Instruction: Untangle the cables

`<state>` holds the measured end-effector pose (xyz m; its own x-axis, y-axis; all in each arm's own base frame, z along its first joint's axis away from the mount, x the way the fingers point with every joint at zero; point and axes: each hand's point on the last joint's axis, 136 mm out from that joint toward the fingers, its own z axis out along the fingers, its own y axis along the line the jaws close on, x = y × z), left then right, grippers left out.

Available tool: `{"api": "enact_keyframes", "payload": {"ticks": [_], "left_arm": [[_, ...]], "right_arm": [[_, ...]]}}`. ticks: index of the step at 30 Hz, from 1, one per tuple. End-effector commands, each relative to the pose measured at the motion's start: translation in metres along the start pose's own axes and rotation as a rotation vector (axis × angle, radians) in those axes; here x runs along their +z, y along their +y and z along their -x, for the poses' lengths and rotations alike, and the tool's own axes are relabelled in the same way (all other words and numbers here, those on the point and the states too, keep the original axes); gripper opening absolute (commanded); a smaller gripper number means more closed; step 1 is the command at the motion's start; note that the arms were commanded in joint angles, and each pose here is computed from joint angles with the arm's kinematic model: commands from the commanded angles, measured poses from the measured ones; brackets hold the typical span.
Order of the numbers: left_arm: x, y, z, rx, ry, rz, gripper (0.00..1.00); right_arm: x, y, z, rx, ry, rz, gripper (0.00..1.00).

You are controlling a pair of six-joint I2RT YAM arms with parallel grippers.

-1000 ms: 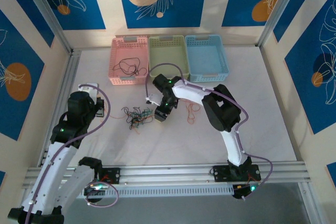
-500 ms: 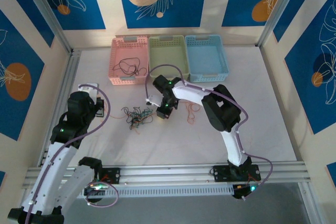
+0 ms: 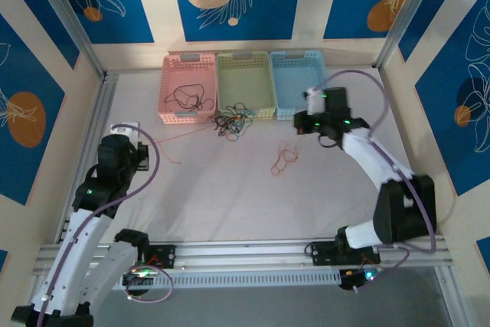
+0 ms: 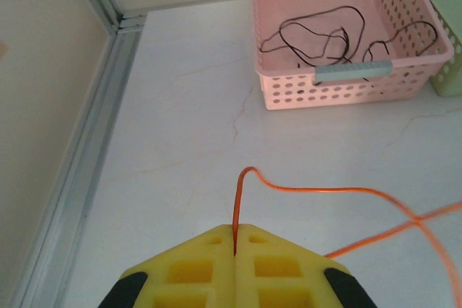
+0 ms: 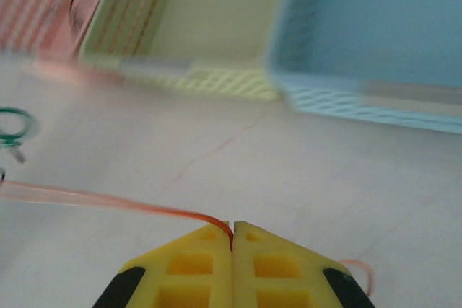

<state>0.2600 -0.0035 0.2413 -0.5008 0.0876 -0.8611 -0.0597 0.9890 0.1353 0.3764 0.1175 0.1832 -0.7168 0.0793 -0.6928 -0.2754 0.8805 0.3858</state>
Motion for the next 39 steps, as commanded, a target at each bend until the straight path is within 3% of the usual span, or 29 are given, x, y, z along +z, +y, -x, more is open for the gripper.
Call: {"api": "enact_keyframes", "payload": {"ticks": [1, 8, 10, 16, 26, 39], "left_arm": [[-0.015, 0.028, 0.012, -0.027, -0.058, 0.133, 0.0], [-0.019, 0.036, 0.014, -0.036, -0.076, 0.169, 0.0], [-0.017, 0.03, 0.013, -0.034, -0.071, 0.138, 0.0], [-0.007, 0.009, 0.011, -0.027, -0.047, 0.028, 0.0], [-0.004, -0.003, 0.011, -0.022, -0.041, -0.034, 0.0], [-0.002, -0.009, 0.009, -0.015, -0.034, -0.061, 0.0]], "right_arm": [[-0.038, -0.018, 0.024, 0.21, -0.167, -0.038, 0.0], [-0.084, -0.066, 0.023, 0.38, -0.279, -0.14, 0.0], [-0.084, -0.064, 0.022, 0.397, -0.29, -0.077, 0.0], [-0.069, 0.003, 0.027, 0.217, -0.199, 0.061, 0.0], [-0.108, 0.097, 0.091, 0.066, -0.277, 0.232, 0.0], [-0.117, 0.199, 0.178, -0.049, -0.354, 0.483, 0.0]]}}
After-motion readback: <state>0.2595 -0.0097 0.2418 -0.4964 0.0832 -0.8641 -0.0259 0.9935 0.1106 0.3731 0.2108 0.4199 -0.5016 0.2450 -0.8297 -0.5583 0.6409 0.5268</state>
